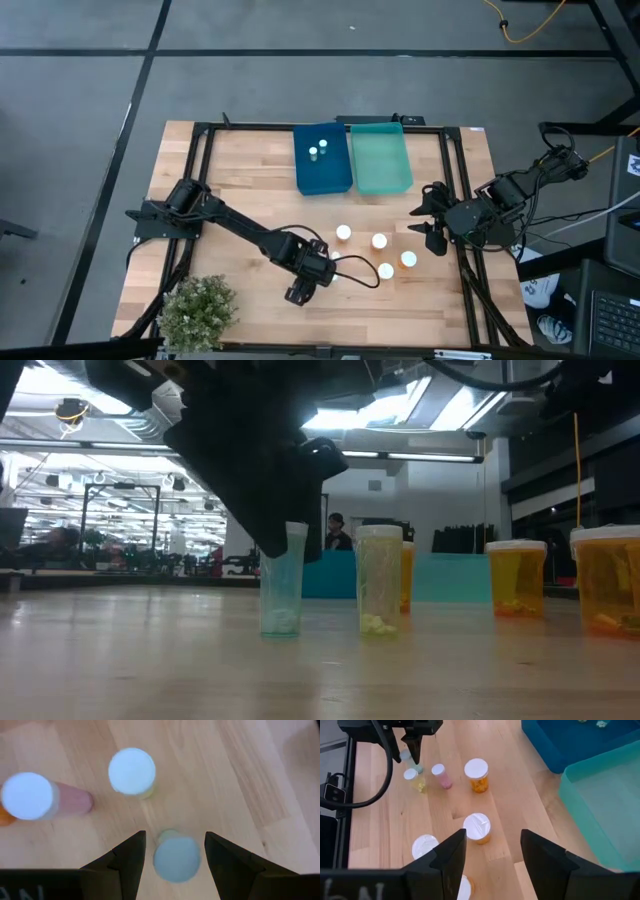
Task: Pick and place medicine bottles into bin by pill shape (circle, oval)
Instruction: Put the blue pill bottle on the blue bin
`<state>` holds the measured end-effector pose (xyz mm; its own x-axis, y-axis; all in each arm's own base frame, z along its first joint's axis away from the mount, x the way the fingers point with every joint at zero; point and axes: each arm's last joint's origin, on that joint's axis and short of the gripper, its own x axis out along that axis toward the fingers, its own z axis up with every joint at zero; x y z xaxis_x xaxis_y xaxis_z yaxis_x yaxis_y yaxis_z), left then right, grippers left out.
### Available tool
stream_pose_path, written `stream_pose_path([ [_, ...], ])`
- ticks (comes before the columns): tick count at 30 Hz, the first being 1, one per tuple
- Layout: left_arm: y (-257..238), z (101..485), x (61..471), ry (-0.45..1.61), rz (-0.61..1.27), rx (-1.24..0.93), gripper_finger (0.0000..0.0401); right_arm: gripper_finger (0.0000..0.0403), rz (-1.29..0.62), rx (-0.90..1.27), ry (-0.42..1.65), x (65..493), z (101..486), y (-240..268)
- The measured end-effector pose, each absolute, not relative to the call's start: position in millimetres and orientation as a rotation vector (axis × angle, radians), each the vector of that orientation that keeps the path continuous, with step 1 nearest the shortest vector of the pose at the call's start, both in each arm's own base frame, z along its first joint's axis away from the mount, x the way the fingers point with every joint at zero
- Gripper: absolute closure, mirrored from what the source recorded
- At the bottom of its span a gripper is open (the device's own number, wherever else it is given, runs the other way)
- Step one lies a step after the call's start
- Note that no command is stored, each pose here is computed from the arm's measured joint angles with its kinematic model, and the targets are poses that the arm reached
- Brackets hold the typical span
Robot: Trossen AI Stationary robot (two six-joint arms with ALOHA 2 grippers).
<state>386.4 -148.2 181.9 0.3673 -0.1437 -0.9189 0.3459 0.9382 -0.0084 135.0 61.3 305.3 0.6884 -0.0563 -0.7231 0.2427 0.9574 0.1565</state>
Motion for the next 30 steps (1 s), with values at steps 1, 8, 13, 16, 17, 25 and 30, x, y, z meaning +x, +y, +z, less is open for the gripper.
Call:
stream_pose_path([
  [1, -148.0, 181.9, 386.6, 1.151, -0.314, 0.209, 0.0213, 0.0212, -0.169, 0.249, 0.796, 135.0, 305.3, 61.3],
  [8, -146.9, 182.0, 387.1, 1.146, -0.313, 0.229, 0.0279, 0.0212, -0.169, 0.249, 0.797, 134.9, 305.2, 61.3],
  [13, -139.5, 194.5, 380.0, 1.211, -0.313, 0.256, 0.0313, 0.0212, -0.169, 0.248, 0.798, 134.8, 305.2, 61.3],
  [16, -128.5, 224.2, 373.9, 1.232, -0.278, 0.272, 0.0313, 0.0212, -0.17, 0.248, 0.799, 134.7, 305.1, 61.2],
  [17, -123.1, 235.1, 371.4, 1.23, -0.265, 0.291, 0.0313, 0.0212, -0.17, 0.248, 0.8, 134.7, 305.1, 61.2],
  [25, -36.8, 299.3, 371.0, 1.055, -0.099, 0.363, 0.0312, 0.0212, -0.171, 0.247, 0.799, 134.8, 305.1, 61.2],
  [30, 54.9, 292.8, 379.8, 1.039, 0.044, 0.225, 0.0311, 0.0212, -0.173, 0.25, 0.799, 135.1, 304.9, 61.4],
])
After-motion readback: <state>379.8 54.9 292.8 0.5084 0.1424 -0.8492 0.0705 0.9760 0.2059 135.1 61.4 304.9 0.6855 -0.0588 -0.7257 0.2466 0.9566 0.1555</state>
